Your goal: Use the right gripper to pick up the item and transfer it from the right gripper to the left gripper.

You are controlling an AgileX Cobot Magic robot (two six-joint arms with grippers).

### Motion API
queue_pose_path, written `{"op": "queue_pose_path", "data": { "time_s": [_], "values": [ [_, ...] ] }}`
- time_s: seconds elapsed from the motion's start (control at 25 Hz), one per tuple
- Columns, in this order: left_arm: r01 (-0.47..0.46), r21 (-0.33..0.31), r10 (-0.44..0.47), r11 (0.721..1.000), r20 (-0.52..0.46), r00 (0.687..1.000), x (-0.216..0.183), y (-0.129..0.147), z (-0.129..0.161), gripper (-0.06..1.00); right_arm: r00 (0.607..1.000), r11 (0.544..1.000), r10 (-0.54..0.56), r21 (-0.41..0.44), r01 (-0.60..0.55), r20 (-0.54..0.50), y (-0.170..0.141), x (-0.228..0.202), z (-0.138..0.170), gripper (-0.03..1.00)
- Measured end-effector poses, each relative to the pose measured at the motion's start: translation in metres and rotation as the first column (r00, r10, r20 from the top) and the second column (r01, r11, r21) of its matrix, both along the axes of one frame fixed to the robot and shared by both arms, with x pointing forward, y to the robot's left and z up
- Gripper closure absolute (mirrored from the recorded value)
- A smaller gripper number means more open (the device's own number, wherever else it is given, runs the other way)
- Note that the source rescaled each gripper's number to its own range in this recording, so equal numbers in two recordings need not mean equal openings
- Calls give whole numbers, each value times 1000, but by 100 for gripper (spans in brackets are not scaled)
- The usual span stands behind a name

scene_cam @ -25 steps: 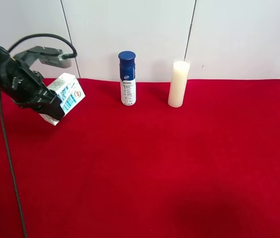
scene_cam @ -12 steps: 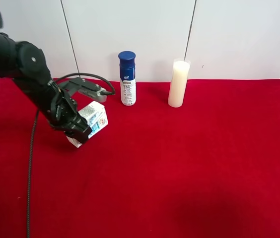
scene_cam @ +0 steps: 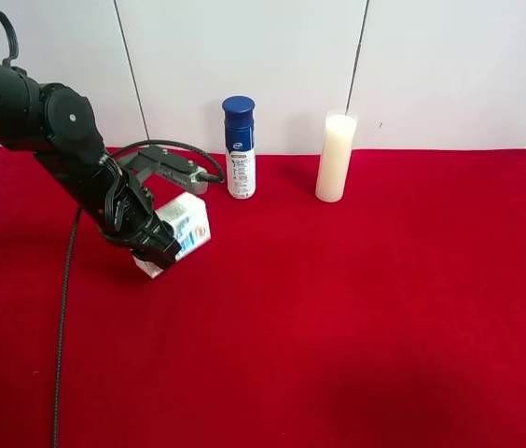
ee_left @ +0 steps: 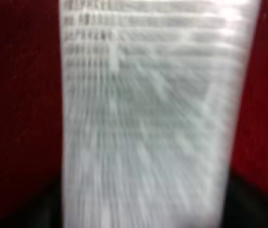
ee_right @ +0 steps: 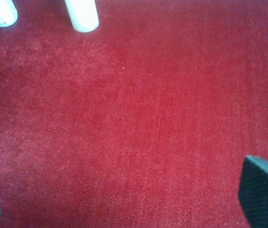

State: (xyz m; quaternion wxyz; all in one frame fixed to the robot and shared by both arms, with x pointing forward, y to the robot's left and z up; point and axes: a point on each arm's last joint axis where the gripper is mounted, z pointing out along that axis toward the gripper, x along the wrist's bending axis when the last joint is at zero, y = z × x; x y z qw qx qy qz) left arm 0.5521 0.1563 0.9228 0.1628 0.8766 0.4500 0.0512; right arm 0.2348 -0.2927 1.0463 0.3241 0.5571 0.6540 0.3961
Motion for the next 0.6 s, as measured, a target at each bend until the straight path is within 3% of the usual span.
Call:
{"op": "queue_pose_path", "data": {
  "time_s": [0.12, 0.2, 0.32, 0.6],
  "values": [
    [-16, -9, 17, 1000, 14, 1000, 2, -1, 1, 19, 1000, 1000, 0, 0, 0, 0, 0, 0, 0, -3],
    [-25, -12, 25, 1000, 15, 1000, 3, -1, 2, 3, 1000, 1000, 0, 0, 0, 0, 0, 0, 0, -3],
    [-30, -14, 31, 999, 15, 999, 3, -1, 2, -4, 1000, 1000, 0, 0, 0, 0, 0, 0, 0, -3],
    [-27, -13, 27, 1000, 6, 1000, 3, -1, 4, -5, 1000, 1000, 0, 0, 0, 0, 0, 0, 0, -3]
  ]
}}
